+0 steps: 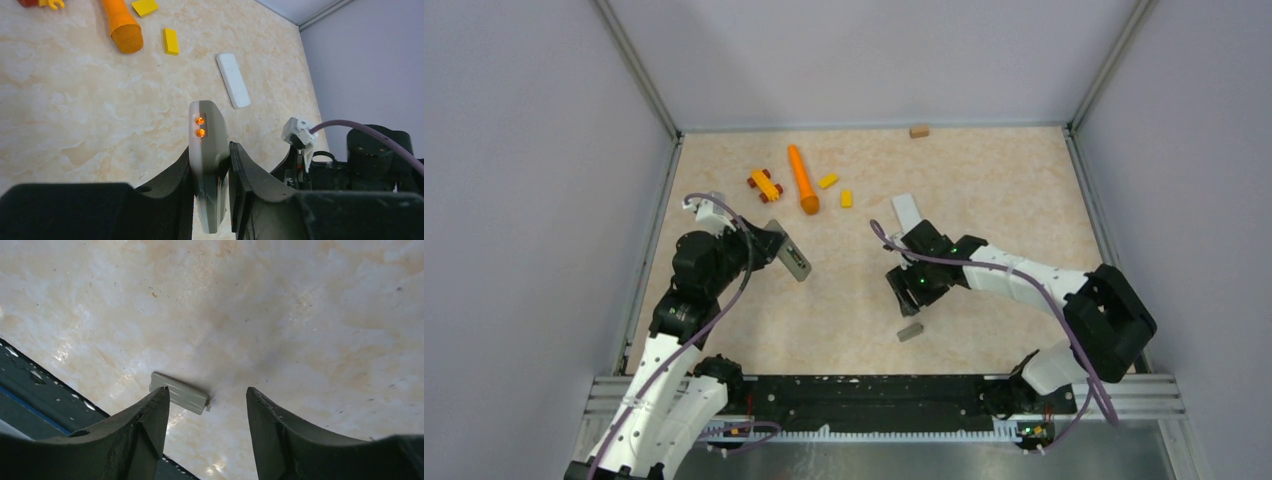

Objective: Load the batteries into the remote control
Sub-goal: Move the battery cover to the center of the board.

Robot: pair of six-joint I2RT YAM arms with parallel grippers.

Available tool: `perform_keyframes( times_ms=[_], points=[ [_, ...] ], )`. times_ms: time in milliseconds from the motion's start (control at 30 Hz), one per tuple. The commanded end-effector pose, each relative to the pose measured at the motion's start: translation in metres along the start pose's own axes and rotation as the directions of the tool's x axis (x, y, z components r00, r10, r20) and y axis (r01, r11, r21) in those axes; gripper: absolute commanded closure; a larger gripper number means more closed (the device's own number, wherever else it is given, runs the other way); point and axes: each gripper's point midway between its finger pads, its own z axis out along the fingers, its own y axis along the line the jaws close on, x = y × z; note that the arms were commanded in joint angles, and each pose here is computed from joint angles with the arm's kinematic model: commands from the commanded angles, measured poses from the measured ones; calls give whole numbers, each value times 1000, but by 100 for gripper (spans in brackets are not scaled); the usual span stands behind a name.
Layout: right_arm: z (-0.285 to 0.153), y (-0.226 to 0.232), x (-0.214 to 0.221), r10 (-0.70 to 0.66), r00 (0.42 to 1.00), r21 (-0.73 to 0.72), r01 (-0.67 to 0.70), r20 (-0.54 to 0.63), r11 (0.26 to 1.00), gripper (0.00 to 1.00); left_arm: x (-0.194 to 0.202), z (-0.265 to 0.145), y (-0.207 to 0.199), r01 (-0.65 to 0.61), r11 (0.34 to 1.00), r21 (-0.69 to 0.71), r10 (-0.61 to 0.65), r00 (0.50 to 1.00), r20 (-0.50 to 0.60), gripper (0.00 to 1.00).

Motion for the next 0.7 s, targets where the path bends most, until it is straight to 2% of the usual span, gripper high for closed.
perform_keyframes(
  times_ms=[0,67,167,233,300,433,667],
  points=[
    [-23,-6,-33,-256,958,46,252,127,967,41,-21,-3,-12,-28,999,35,26,997,72,100],
    [-22,-5,-27,-393,912,51,390,113,919,40,-25,-5,-11,-36,999,20,34,996,86,100],
    [-20,4,-10,-608,788,20,609,92,793,40,-33,-9,-12,-57,998,5,56,992,109,100],
    [-23,13,-2,-679,724,-23,686,124,727,40,-37,-12,-12,-70,998,-5,70,990,121,100],
    [-26,20,1,-711,683,-47,726,166,686,40,-41,-14,-12,-78,997,-13,79,988,133,100],
    [-26,34,11,-740,638,-112,768,212,630,39,-44,-13,-11,-77,997,-19,79,986,143,100],
    [-6,34,22,-787,599,-119,801,149,587,41,-44,-9,-11,-69,998,-14,70,989,133,100]
  ],
)
